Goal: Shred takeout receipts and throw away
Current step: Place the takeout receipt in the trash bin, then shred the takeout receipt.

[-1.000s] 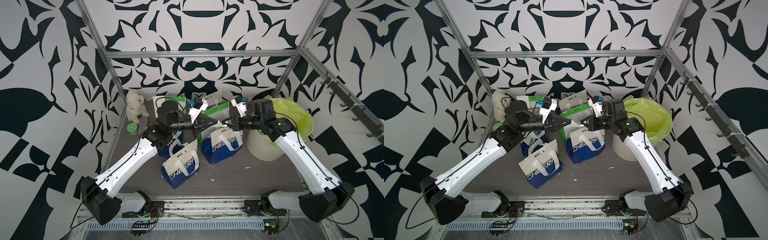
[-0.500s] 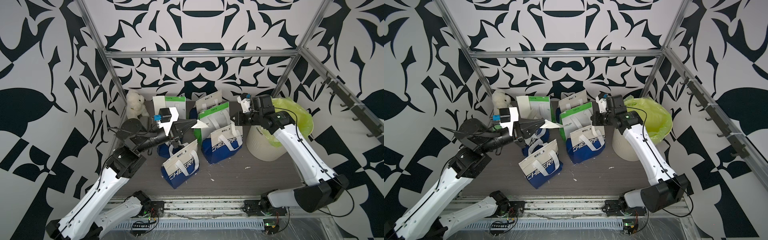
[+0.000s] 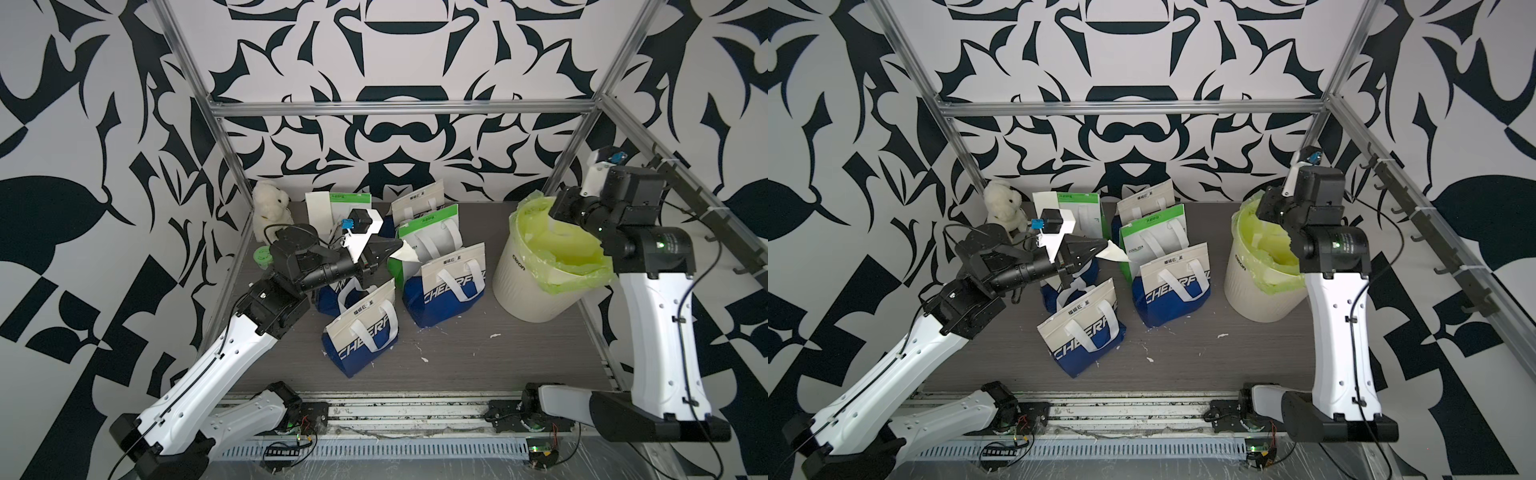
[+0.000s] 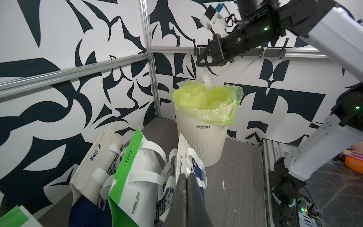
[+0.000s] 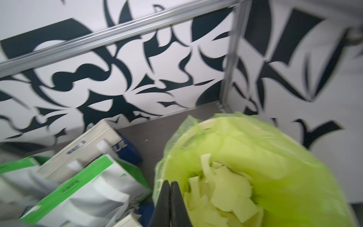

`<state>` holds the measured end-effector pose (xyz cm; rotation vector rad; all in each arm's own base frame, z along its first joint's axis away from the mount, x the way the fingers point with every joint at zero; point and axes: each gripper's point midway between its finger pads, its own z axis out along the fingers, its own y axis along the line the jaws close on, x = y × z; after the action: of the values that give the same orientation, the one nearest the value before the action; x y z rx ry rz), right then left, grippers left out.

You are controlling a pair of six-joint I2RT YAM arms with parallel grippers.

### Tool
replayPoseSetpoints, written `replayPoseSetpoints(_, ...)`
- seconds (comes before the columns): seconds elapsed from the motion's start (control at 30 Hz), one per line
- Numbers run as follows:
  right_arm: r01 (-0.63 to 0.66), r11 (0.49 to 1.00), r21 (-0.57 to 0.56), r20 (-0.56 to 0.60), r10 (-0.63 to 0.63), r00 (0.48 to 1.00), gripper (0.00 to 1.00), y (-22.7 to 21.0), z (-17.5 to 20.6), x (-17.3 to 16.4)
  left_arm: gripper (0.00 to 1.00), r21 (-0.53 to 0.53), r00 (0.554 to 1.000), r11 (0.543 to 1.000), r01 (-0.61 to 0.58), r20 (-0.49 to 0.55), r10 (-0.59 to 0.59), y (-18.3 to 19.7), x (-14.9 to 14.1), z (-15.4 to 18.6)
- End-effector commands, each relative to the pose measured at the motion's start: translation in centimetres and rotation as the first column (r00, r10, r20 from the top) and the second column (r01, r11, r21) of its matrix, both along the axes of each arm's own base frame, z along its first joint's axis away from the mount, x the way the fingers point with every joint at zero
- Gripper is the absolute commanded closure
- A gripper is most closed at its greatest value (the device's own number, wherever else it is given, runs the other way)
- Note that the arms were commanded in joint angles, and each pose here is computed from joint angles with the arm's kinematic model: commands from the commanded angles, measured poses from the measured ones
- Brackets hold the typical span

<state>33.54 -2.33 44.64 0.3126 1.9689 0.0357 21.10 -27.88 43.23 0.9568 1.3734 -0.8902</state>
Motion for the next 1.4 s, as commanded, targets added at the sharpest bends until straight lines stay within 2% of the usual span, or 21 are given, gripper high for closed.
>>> replayPoseSetpoints(0.0, 0.133, 0.982, -0.132, -0.072, -0.143, 0.987, 1.00, -3.0, -1.9, -0.6, 1.00, -0.037, 1.000, 0.999, 0.015, -0.008, -0.015, -0.3, 0.0, 1.2)
replayPoseSetpoints(0.07, 0.105, 0.986, -0.128, -0.107, -0.119, 0.987, 1.00, -2.7, -3.6, -0.1, 1.00, -0.043, 1.000, 0.999, 0.018, -0.023, -0.019, -0.6, 0.2, 1.2)
replayPoseSetpoints(0.13, 0.070, 0.991, -0.111, -0.144, -0.086, 0.986, 0.57, -2.1, -5.0, 0.1, 1.00, -0.053, 0.999, 0.998, 0.025, -0.038, -0.027, -0.8, 0.3, 1.3)
replayPoseSetpoints(0.17, 0.035, 0.996, -0.083, -0.158, -0.047, 0.986, 0.42, -1.4, -5.6, 0.2, 1.00, -0.059, 0.998, 0.998, 0.030, -0.046, -0.033, -0.9, 0.3, 1.3)
replayPoseSetpoints(0.23, -0.018, 0.999, -0.028, -0.177, 0.013, 0.984, 0.28, -0.3, -6.3, 0.4, 1.00, -0.071, 0.997, 0.997, 0.036, -0.059, -0.040, -1.1, 0.4, 1.3)
replayPoseSetpoints(0.33, -0.077, 0.996, 0.036, -0.179, 0.082, 0.980, 0.16, 1.0, -6.4, 0.5, 1.00, -0.098, 0.996, 0.995, 0.036, -0.080, -0.044, -1.3, 0.6, 1.4)
replayPoseSetpoints(0.43, -0.178, 0.980, 0.089, -0.121, 0.188, 0.975, 0.15, 2.9, -5.1, 0.4, 1.00, -0.133, 0.992, 0.990, 0.037, -0.113, -0.053, -1.6, 0.9, 1.7)
replayPoseSetpoints(0.47, -0.256, 0.960, 0.111, -0.076, 0.265, 0.961, 0.17, 4.3, -4.2, 0.2, 1.00, -0.149, 0.990, 0.988, 0.039, -0.125, -0.058, -1.8, 1.1, 1.9)
replayPoseSetpoints(0.53, -0.442, 0.882, 0.164, 0.041, 0.442, 0.896, 0.23, 7.8, -2.0, -0.6, 1.00, -0.185, 0.987, 0.982, 0.035, -0.151, -0.063, -2.1, 1.5, 2.3)
replayPoseSetpoints(0.6, -0.674, 0.714, 0.190, 0.220, 0.638, 0.738, 0.24, 12.6, 0.8, -2.4, 1.00, -0.235, 0.982, 0.971, 0.034, -0.175, -0.076, -2.3, 1.8, 3.0)
replayPoseSetpoints(0.67, -0.803, 0.576, 0.151, 0.351, 0.728, 0.588, 0.22, 15.6, 2.4, -4.3, 1.00, -0.282, 0.978, 0.959, 0.037, -0.189, -0.093, -2.5, 2.0, 3.8)
replayPoseSetpoints(0.7, -0.844, 0.523, 0.116, 0.390, 0.758, 0.523, 0.20, 16.8, 2.8, -5.2, 1.00, -0.305, 0.976, 0.952, 0.035, -0.195, -0.099, -2.5, 2.1, 4.3)
replayPoseSetpoints(0.8, -0.918, 0.390, 0.065, 0.399, 0.834, 0.382, 0.19, 19.8, 2.1, -7.2, 1.00, -0.362, 0.970, 0.931, 0.035, -0.213, -0.119, -2.5, 2.3, 5.5)
replayPoseSetpoints(0.9, -0.956, 0.284, 0.068, 0.382, 0.878, 0.288, 0.19, 22.6, 0.5, -8.3, 1.00, -0.420, 0.963, 0.907, 0.028, -0.233, -0.137, -2.4, 2.5, 6.5)
replayPoseSetpoints(1.07, -0.983, 0.174, 0.058, 0.371, 0.910, 0.183, 0.21, 25.7, -0.5, -9.9, 1.00, -0.471, 0.956, 0.882, -0.022, -0.269, -0.120, -1.8, 3.2, 7.2)
replayPoseSetpoints(1.17, -0.986, 0.159, 0.043, 0.367, 0.916, 0.164, 0.24, 26.6, -0.5, -10.3, 1.00, -0.495, 0.952, 0.868, -0.032, -0.279, -0.124, -1.7, 3.3, 7.5)
replayPoseSetpoints(1.3, -0.986, 0.165, 0.033, 0.377, 0.911, 0.165, 0.25, 26.7, -0.1, -10.4, 1.00, -0.514, 0.944, 0.857, -0.038, -0.300, -0.139, -1.7, 3.6, 7.4)
replayPoseSetpoints(1.37, -0.987, 0.157, 0.029, 0.387, 0.909, 0.156, 0.30, 26.8, 0.2, -10.6, 1.00, -0.518, 0.942, 0.854, -0.043, -0.305, -0.138, -1.7, 3.7, 7.3)
